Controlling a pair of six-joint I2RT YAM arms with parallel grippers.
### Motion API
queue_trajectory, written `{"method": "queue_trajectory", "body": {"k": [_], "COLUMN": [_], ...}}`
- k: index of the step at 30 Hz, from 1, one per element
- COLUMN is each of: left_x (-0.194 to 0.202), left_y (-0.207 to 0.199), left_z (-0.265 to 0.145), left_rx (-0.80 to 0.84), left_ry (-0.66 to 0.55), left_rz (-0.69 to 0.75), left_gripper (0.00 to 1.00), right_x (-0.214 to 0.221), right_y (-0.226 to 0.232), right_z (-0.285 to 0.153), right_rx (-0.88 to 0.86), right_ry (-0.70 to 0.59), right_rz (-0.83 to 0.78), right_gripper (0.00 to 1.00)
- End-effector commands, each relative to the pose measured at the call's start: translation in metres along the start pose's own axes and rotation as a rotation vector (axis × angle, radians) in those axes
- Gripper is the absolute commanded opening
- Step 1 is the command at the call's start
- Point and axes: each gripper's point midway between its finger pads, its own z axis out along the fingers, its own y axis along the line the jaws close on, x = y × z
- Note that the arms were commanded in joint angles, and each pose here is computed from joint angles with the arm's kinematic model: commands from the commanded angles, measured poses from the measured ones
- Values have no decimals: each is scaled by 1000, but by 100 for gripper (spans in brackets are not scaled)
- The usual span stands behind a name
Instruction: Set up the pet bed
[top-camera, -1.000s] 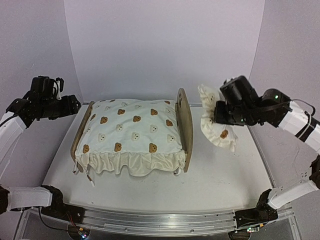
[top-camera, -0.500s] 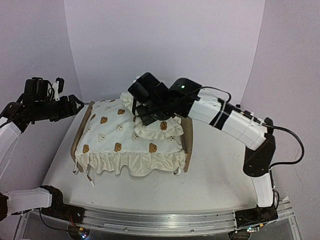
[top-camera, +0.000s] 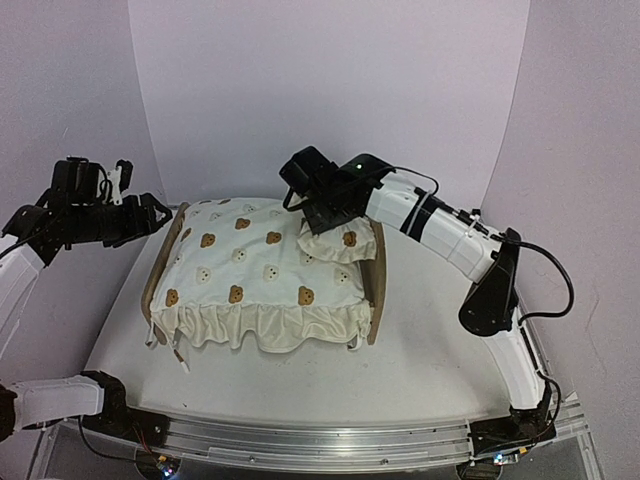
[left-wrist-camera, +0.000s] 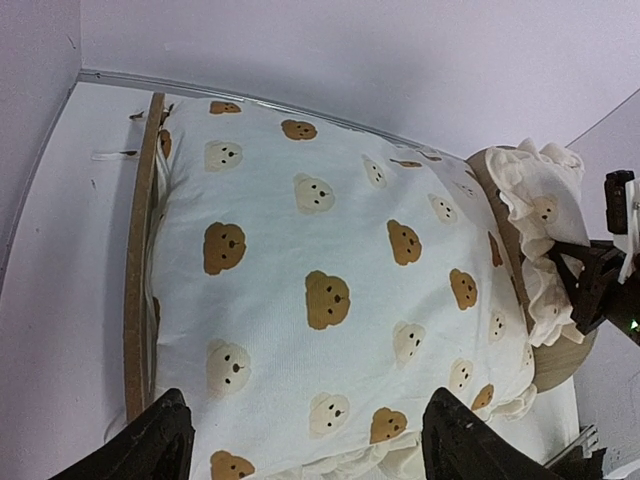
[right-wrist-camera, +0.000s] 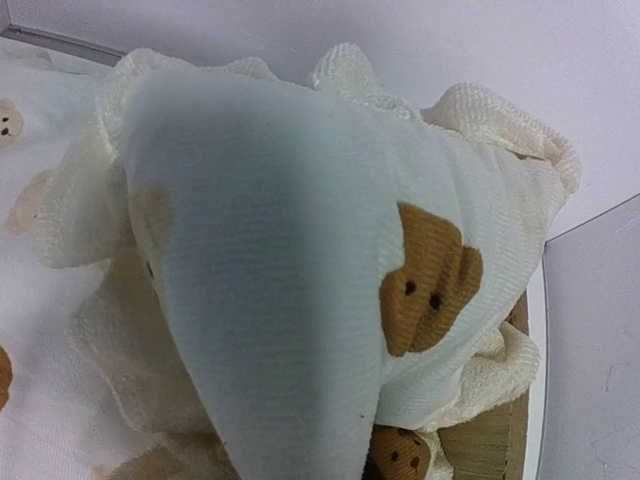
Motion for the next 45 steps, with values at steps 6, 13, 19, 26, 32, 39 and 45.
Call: {"method": "queue_trajectory", "body": {"k": [6, 13, 19, 26, 32, 39, 45], "left_x": [-18, -31, -64, -104, -138, -150, -149], "left_y": [-17, -16, -12, -14, -24, -30, -31], "left_z": [-13, -15, -40, -86, -150, -199, -203], "left_rx": [64, 33, -46, -120, -142, -148, -138], "left_ry": [-51, -83, -207, -377, -572, -717, -724], "left_rz": [25, 54, 78, 112, 134, 152, 153], "left_gripper": [79, 80, 85, 90, 90, 91, 91], "right_x": [-24, -69, -46, 12, 41, 56, 49], "right_y": [1, -59, -142, -260, -349, -371, -352], "right_z": [-13, -97, -112, -114, -173, -211, -227], "right_rx": [-90, -223, -190, 70, 280, 316, 132], "right_ry": [-48, -172, -153, -109, -224, -287, -394], "right_rz": [64, 172, 164, 255, 360, 419, 452], "right_gripper": [44, 72, 96, 98, 98, 98, 98]}}
